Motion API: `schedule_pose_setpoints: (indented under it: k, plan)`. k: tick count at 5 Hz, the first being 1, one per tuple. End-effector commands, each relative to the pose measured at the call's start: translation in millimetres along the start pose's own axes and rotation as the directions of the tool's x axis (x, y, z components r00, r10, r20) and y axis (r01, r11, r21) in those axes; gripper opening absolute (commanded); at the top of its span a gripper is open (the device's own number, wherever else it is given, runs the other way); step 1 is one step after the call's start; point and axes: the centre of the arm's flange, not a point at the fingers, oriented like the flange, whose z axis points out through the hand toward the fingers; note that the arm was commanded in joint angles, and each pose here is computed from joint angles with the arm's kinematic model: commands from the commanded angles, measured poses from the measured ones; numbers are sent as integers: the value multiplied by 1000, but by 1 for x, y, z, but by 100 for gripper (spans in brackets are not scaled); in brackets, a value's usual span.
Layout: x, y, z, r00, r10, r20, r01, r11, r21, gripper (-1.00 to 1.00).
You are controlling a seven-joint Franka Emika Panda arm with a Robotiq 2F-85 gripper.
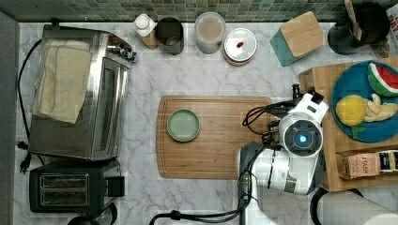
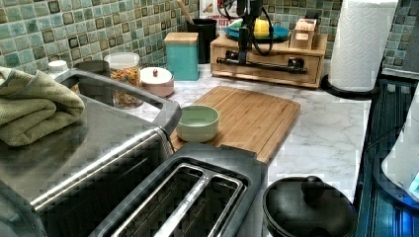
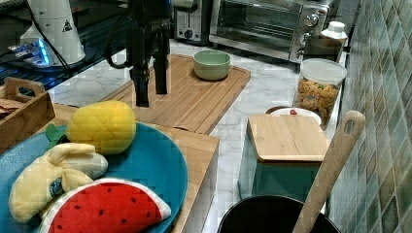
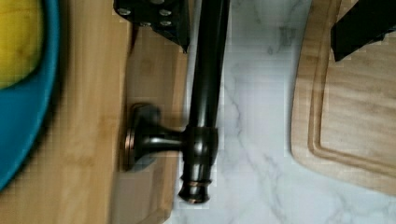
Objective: Open the drawer.
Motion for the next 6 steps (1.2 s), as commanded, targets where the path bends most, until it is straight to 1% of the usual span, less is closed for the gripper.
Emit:
schedule_pose_setpoints:
  k: [1, 2, 3, 4, 5, 6]
  plan:
    - [-25, 45, 2, 997, 79, 0, -78, 993, -85, 100]
    - [-31, 52, 7, 997, 70, -32, -73, 991, -112, 100]
    - [-34, 53, 15, 994, 81, -70, -88, 991, -100, 100]
    - [-24, 54, 23, 998, 59, 32, -57, 997, -58, 100]
    - [-25, 48, 37, 995, 87, 54, -85, 996, -30, 100]
    - [-33, 45, 51, 992, 126, 15, -125, 991, -56, 100]
